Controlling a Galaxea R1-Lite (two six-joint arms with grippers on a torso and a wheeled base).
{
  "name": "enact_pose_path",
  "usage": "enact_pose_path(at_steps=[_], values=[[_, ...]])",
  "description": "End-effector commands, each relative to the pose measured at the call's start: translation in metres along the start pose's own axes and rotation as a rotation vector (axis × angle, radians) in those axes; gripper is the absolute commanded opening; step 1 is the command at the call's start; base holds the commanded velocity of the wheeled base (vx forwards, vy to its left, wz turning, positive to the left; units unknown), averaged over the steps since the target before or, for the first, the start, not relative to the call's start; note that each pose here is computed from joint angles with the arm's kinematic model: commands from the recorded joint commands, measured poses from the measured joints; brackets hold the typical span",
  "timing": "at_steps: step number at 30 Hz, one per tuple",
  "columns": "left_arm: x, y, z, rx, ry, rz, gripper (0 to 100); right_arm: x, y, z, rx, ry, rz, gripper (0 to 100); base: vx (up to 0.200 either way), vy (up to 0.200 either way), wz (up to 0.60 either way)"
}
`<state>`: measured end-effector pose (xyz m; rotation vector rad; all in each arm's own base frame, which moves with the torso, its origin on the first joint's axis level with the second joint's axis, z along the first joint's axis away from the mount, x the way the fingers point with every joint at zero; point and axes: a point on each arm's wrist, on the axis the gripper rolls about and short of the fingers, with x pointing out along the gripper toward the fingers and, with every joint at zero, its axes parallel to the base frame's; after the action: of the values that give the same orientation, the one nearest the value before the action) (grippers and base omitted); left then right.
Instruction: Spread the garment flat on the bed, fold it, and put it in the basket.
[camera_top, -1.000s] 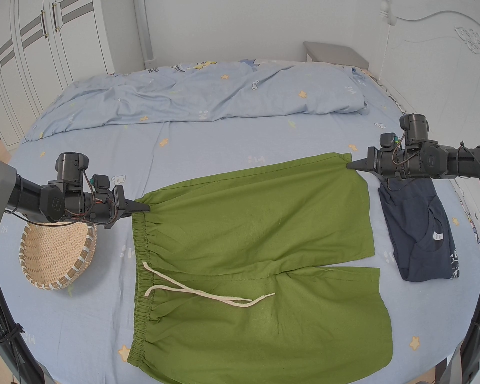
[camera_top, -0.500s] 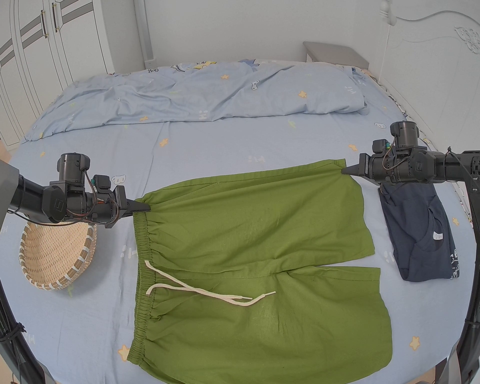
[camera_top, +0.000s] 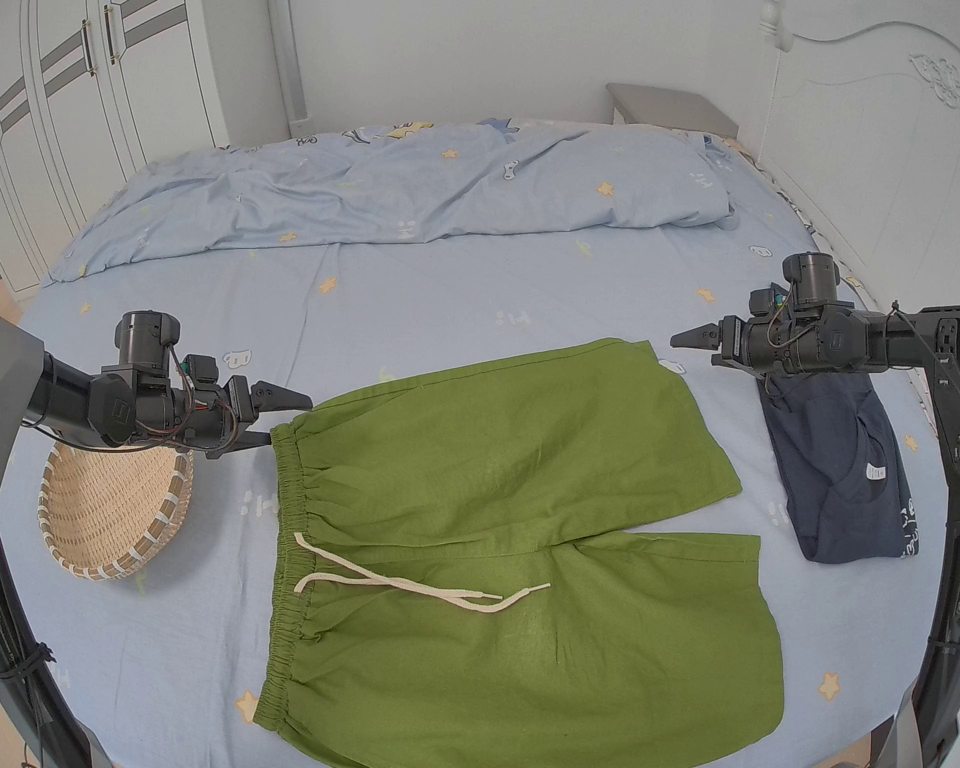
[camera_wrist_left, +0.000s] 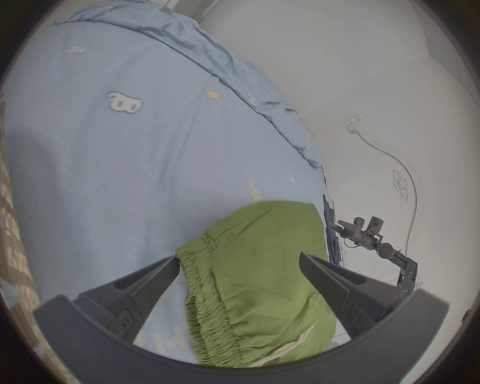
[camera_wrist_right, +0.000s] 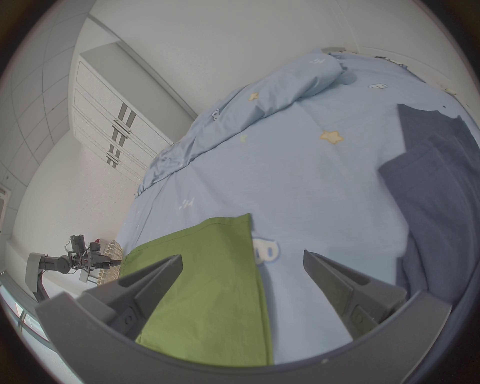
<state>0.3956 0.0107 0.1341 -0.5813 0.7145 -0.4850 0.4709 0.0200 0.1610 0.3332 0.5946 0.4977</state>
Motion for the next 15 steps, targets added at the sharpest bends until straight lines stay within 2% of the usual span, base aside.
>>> enact_pose_path(at_steps=[1, 7, 10, 15], values=[[-0.002, -0.002, -0.001, 0.001, 0.002, -0.004, 100, -0.004, 0.000, -0.001, 0.009, 0.010, -0.001, 100, 0.000, 0.000, 0.00], [-0.018, -0.018, 0.002, 0.026, -0.027, -0.016, 100, -0.041, 0.005, -0.004, 0.031, 0.006, -0.028, 100, 0.000, 0.000, 0.00], [-0.031, -0.030, 0.001, 0.044, -0.044, -0.023, 100, -0.073, 0.011, -0.026, 0.073, 0.050, -0.049, 100, 0.000, 0.000, 0.00], [-0.049, -0.043, -0.003, 0.059, -0.065, -0.030, 100, -0.107, 0.018, -0.084, 0.125, 0.109, -0.067, 100, 0.000, 0.000, 0.00]])
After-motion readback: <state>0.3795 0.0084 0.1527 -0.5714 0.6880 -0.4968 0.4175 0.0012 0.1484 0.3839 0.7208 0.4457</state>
